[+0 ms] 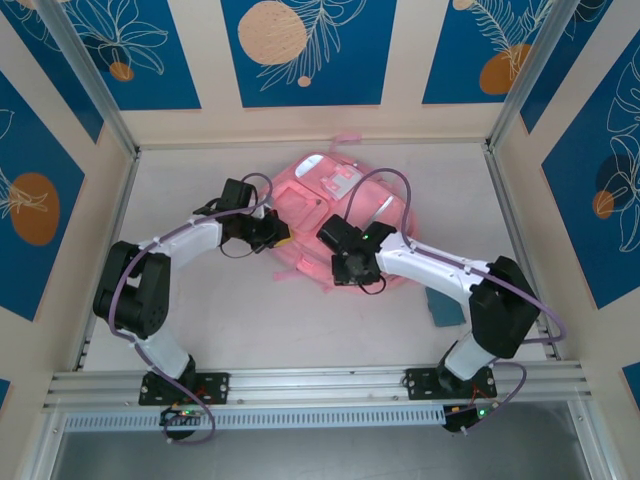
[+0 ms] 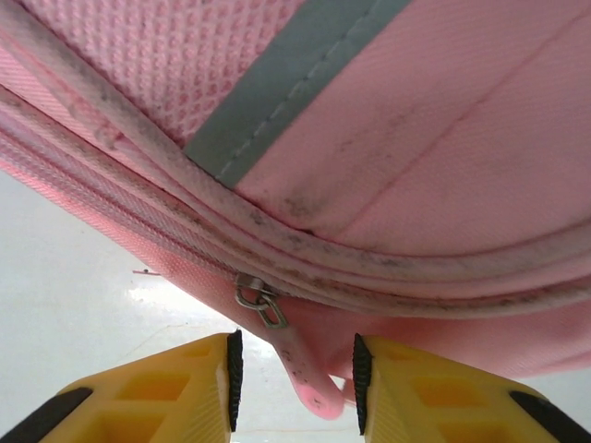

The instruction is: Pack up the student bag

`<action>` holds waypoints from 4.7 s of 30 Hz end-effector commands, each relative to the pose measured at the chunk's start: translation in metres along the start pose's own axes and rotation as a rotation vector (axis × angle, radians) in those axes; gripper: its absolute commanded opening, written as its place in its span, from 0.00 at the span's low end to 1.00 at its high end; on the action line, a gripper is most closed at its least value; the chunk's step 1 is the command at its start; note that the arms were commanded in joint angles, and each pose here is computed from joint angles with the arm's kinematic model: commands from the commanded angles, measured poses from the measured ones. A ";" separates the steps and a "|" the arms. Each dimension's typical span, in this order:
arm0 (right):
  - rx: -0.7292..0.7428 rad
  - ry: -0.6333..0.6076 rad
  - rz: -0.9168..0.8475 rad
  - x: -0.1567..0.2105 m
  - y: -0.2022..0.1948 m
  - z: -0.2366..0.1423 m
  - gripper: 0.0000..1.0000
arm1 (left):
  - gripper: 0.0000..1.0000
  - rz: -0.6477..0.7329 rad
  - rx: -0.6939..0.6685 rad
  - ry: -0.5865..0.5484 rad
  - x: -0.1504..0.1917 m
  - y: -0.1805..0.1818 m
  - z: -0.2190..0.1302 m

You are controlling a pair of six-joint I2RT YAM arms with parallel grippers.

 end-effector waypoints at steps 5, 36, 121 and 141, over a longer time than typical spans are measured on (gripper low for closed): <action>-0.043 0.075 -0.042 0.006 0.007 0.011 0.33 | 0.00 0.028 0.029 -0.009 -0.006 -0.009 -0.006; 0.398 0.134 0.096 0.023 -0.045 -0.058 0.00 | 0.00 -0.037 -0.088 -0.189 -0.036 0.026 -0.039; -0.343 -0.197 -0.289 -0.069 0.100 -0.022 0.00 | 0.46 -0.182 -0.306 -0.407 -0.030 0.060 -0.141; -0.541 -0.186 -0.345 -0.082 0.169 -0.015 0.00 | 0.44 -0.371 -0.002 -0.276 -0.015 0.071 -0.103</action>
Point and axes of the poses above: each hand's point on the last joint's axis, 136 mm out from that joint toward the fingers, its own z axis out along the fingers, its own y axis along the line the jaws close on, x = y × z, the point moved 7 cm from there along -z, back along the fingers, and after that the axes turned 10 degrees about -z, right-handed, at the moved point
